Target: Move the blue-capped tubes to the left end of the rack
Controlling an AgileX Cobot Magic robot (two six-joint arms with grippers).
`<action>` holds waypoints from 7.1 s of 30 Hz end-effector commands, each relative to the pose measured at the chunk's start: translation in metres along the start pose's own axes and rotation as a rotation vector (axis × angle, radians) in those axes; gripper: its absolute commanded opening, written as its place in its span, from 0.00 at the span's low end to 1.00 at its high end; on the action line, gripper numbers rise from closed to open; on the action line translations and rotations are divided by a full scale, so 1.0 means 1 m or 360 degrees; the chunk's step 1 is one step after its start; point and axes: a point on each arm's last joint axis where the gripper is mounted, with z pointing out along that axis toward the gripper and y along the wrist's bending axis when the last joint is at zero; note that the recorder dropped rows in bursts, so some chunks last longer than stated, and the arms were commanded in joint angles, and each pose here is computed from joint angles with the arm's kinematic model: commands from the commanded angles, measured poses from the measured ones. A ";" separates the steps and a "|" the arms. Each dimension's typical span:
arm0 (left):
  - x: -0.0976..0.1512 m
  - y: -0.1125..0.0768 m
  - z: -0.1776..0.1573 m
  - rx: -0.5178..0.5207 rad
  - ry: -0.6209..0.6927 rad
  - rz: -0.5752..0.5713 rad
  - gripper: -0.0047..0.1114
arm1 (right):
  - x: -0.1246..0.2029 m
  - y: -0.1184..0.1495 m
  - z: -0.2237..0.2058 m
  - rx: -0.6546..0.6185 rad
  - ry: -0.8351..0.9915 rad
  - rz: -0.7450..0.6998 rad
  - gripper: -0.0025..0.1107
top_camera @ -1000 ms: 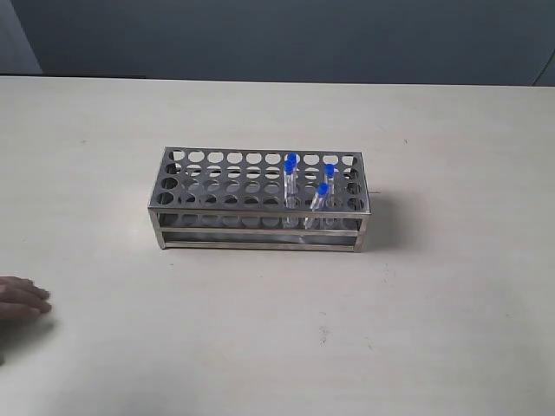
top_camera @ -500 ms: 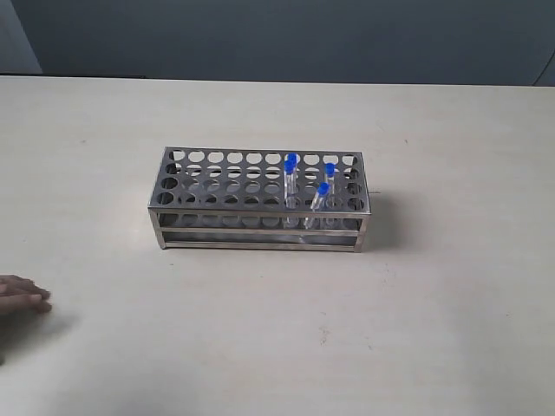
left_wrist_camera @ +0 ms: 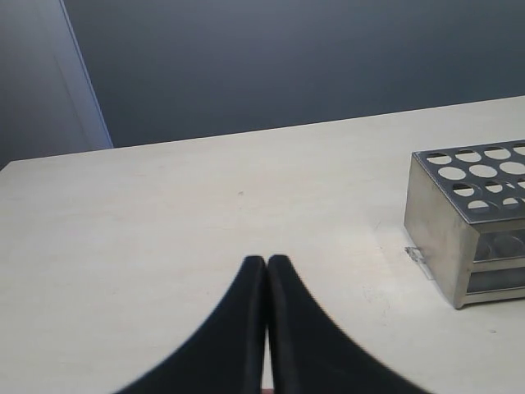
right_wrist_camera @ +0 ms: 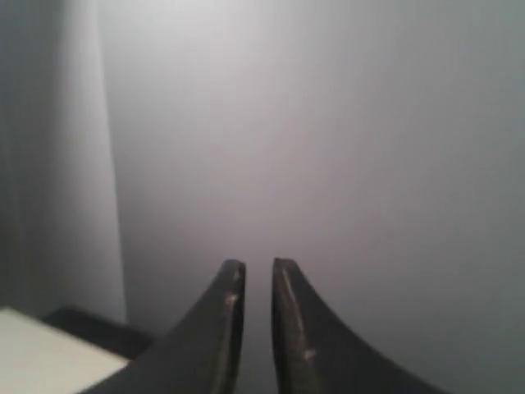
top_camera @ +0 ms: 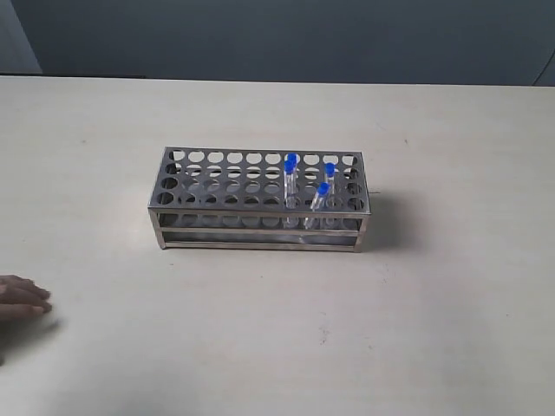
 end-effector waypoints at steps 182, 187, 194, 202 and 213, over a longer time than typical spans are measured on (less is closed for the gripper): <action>-0.002 0.000 0.000 0.0010 -0.0016 -0.0008 0.05 | 0.313 0.207 0.235 -0.1103 0.1028 -0.0098 0.43; -0.002 0.000 0.000 0.0010 -0.0016 -0.0008 0.05 | 0.265 0.191 0.245 -0.0822 0.0923 -0.0215 0.43; -0.002 0.000 0.000 0.0010 -0.0016 -0.0008 0.05 | 0.196 0.174 0.243 -0.0719 0.0726 -0.0252 0.43; -0.002 0.000 0.000 0.0010 -0.0016 -0.0008 0.05 | 0.202 0.124 0.202 -0.0560 0.0911 -0.0210 0.40; -0.002 0.000 0.000 0.0010 -0.0016 -0.0008 0.05 | 0.187 0.104 0.104 -0.0476 0.0989 -0.0149 0.39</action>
